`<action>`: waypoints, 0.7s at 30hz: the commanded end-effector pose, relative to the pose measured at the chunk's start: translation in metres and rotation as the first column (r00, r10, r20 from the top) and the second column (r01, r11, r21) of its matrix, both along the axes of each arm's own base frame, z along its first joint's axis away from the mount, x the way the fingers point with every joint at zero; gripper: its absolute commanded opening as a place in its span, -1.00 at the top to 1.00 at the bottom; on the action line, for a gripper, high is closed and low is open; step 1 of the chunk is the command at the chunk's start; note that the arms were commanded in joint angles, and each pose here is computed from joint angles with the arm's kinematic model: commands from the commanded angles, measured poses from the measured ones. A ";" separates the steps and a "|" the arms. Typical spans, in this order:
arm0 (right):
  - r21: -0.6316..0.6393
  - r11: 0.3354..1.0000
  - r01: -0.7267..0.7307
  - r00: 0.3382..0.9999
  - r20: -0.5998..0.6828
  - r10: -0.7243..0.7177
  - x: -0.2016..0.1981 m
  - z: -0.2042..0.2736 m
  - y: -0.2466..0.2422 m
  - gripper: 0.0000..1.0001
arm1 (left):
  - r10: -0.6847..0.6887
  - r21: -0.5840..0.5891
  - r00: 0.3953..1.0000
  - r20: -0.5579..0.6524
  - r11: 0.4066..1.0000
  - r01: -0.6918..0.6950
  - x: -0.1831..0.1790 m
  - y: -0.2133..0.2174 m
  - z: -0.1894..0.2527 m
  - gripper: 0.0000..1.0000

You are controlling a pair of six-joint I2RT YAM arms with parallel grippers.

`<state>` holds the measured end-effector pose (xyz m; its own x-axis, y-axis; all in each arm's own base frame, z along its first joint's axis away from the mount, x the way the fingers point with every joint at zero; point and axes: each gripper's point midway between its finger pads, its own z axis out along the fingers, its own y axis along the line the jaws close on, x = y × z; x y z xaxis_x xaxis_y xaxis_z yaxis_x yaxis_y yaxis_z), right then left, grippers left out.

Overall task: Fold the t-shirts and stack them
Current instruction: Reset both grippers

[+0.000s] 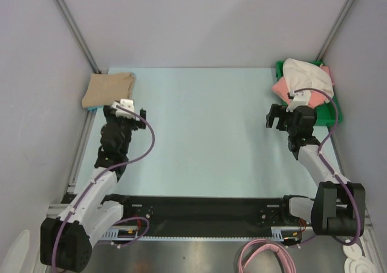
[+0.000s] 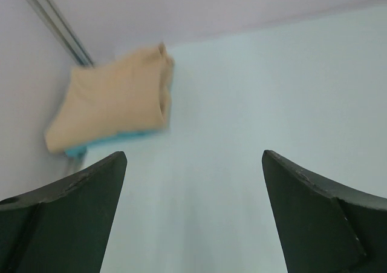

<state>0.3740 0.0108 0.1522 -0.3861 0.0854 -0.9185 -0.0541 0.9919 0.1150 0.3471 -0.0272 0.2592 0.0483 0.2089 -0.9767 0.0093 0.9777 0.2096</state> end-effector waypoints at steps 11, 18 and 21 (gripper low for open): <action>-0.089 0.984 0.154 0.985 0.092 -0.146 -0.004 -0.028 -0.048 -0.99 | -0.096 -0.081 0.994 0.053 0.992 0.100 -0.012 -0.006 -0.112 -1.00; -0.039 0.994 0.097 0.982 0.166 -0.089 -0.009 -0.033 -0.033 -0.99 | -0.066 -0.099 0.997 0.039 0.993 0.070 0.001 0.001 -0.119 -1.00; -0.035 0.999 0.042 0.973 0.230 -0.033 -0.009 -0.029 -0.018 -1.00 | -0.047 -0.111 0.999 0.022 0.993 0.049 0.005 0.004 -0.121 -1.00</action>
<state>0.3500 -0.0216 0.0857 -0.3398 0.0692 -0.9379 0.0352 0.9975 0.0608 0.3416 -0.0209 0.1025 -0.0496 0.1473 -0.9879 0.0642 0.9875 0.1440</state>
